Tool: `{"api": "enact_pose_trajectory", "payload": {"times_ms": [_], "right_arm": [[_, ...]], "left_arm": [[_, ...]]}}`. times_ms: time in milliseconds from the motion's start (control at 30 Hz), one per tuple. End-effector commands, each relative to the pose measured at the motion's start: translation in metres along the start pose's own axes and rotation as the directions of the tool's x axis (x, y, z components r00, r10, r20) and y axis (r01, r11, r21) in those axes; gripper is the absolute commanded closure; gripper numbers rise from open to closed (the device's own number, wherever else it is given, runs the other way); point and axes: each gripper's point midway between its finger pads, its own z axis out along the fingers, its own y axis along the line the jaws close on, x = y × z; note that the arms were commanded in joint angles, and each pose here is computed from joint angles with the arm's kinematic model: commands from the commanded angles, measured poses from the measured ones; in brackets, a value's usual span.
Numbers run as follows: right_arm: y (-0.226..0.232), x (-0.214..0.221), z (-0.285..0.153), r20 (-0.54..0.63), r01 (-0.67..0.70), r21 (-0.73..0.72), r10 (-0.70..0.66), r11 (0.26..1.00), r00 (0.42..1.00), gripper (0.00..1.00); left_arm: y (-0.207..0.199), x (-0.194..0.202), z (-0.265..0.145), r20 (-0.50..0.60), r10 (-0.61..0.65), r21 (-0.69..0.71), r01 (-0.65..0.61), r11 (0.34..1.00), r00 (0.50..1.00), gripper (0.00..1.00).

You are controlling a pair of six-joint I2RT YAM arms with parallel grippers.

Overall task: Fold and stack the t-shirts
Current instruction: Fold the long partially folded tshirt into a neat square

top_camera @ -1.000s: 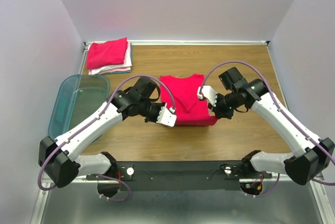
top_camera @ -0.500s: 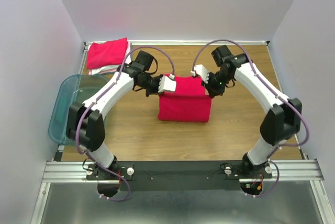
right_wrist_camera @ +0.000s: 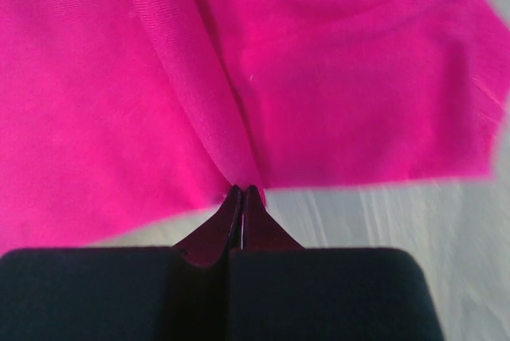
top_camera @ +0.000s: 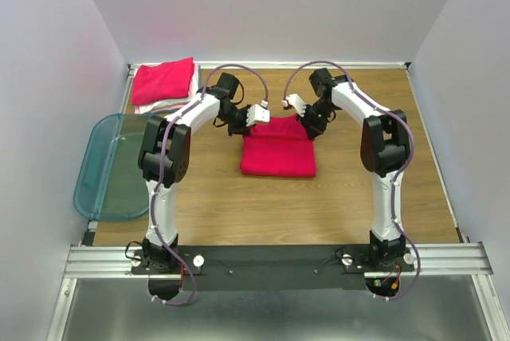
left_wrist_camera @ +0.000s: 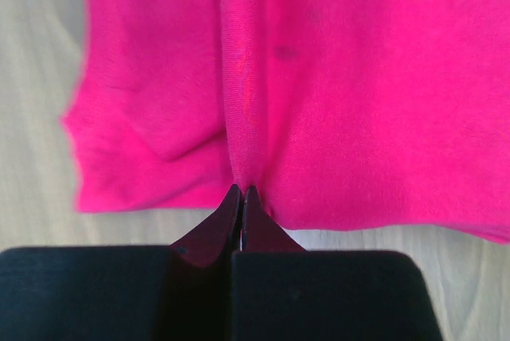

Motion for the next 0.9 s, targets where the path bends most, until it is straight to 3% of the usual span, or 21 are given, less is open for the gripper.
{"api": "enact_pose_trajectory", "payload": {"times_ms": [0, 167, 400, 667, 700, 733, 800, 833, 867], "right_arm": [[-0.007, 0.002, 0.02, 0.014, -0.039, -0.026, 0.039, 0.999, 0.999, 0.99], [0.022, 0.021, 0.036, -0.011, -0.099, -0.103, 0.098, 0.99, 0.995, 1.0], [0.082, 0.032, 0.02, -0.001, -0.125, -0.145, 0.126, 0.982, 0.992, 0.99], [0.167, 0.036, -0.017, 0.07, -0.2, -0.215, 0.219, 0.956, 0.973, 0.96], [0.175, 0.031, -0.026, 0.091, -0.19, -0.216, 0.214, 0.958, 0.973, 0.94], [0.183, 0.03, -0.031, 0.096, -0.199, -0.233, 0.227, 0.952, 0.969, 0.86], [0.191, 0.03, -0.036, 0.092, -0.25, -0.244, 0.28, 0.937, 0.956, 0.61], [0.192, 0.028, -0.042, 0.095, -0.274, -0.228, 0.301, 0.934, 0.949, 0.46], [0.188, 0.025, -0.047, 0.101, -0.284, -0.207, 0.309, 0.936, 0.946, 0.41]], "left_arm": [[0.005, 0.019, 0.009, -0.042, -0.043, -0.015, 0.042, 0.999, 0.998, 1.0], [-0.004, 0.023, 0.015, -0.037, -0.073, -0.009, 0.073, 0.997, 0.997, 1.0], [-0.09, 0.008, 0.024, 0.003, -0.096, 0.124, 0.095, 0.988, 0.995, 1.0], [-0.175, -0.032, 0.0, 0.078, -0.082, 0.201, 0.065, 0.978, 0.994, 1.0], [-0.184, -0.034, 0.0, 0.074, -0.078, 0.213, 0.061, 0.975, 0.994, 0.92], [-0.184, -0.037, -0.003, 0.075, -0.079, 0.204, 0.062, 0.977, 0.994, 0.83], [-0.179, -0.052, -0.014, 0.103, -0.076, 0.186, 0.056, 0.981, 0.992, 0.63], [-0.176, -0.058, -0.018, 0.113, -0.071, 0.175, 0.05, 0.983, 0.991, 0.58], [-0.172, -0.067, -0.025, 0.132, -0.065, 0.155, 0.044, 0.987, 0.989, 0.56]]}}
